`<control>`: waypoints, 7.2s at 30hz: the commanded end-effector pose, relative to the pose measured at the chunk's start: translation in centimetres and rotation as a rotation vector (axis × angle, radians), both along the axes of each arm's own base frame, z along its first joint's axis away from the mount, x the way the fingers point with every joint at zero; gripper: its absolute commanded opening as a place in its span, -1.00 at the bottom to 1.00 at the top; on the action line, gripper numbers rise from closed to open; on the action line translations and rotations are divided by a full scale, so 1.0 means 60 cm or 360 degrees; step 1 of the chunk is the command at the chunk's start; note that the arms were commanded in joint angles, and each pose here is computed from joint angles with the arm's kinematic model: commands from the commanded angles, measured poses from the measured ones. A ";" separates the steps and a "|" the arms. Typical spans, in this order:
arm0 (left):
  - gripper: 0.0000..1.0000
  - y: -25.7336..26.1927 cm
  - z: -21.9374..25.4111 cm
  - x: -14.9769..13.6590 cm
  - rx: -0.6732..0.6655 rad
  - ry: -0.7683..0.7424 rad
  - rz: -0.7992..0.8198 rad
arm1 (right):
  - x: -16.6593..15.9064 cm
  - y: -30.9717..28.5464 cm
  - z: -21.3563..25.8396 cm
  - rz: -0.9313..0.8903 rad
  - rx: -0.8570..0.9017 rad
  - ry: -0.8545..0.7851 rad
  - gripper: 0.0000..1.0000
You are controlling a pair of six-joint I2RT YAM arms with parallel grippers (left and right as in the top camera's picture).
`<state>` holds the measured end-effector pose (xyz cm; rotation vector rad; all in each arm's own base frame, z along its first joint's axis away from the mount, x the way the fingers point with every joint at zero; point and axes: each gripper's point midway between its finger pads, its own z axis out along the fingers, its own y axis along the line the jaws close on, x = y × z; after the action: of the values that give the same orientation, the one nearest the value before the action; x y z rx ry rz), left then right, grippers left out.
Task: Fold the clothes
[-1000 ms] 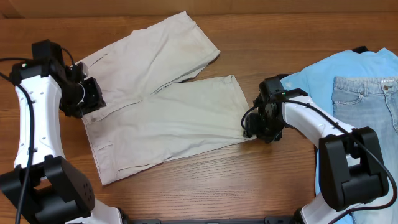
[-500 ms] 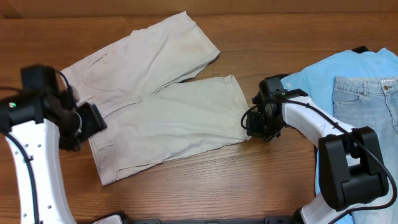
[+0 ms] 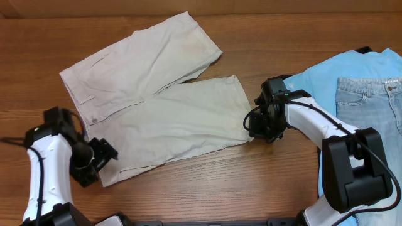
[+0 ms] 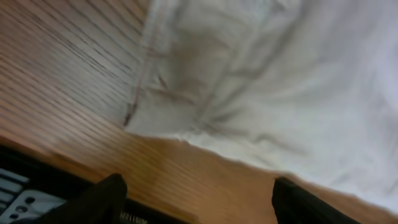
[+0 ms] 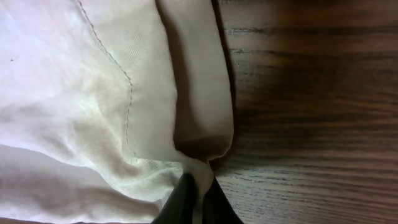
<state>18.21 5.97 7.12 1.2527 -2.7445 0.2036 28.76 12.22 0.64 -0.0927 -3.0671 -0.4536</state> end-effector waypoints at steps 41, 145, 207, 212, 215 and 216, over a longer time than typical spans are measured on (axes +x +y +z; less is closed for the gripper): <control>-0.04 0.014 -0.150 -0.067 -0.0047 0.0038 0.0452 | 0.009 0.004 -0.001 -0.0003 0.0024 -0.0035 -0.88; -0.62 0.208 -0.043 0.176 0.0307 -0.0353 0.0475 | 0.530 0.104 0.256 -0.0132 0.0109 -0.1467 0.05; -0.68 -0.122 0.173 0.482 -0.0009 -0.1282 -0.1494 | 0.268 0.050 0.058 0.0098 0.0078 -0.0321 0.43; -0.71 -0.206 0.079 0.459 -0.0002 -0.1085 -0.1908 | 0.266 0.050 0.057 0.0093 0.0078 -0.0310 0.44; -0.78 -0.258 0.019 0.461 -0.0065 -0.1041 -0.2029 | 0.261 0.049 0.056 0.0093 0.0073 -0.0291 0.47; -0.81 -0.277 -0.004 0.462 -0.0088 -0.1022 -0.2080 | 0.260 0.048 0.056 0.0093 0.0073 -0.0287 0.48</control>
<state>46.89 -8.68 11.84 -0.7424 -3.4557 0.5705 44.38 15.00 2.75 0.0329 -3.2036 -0.5373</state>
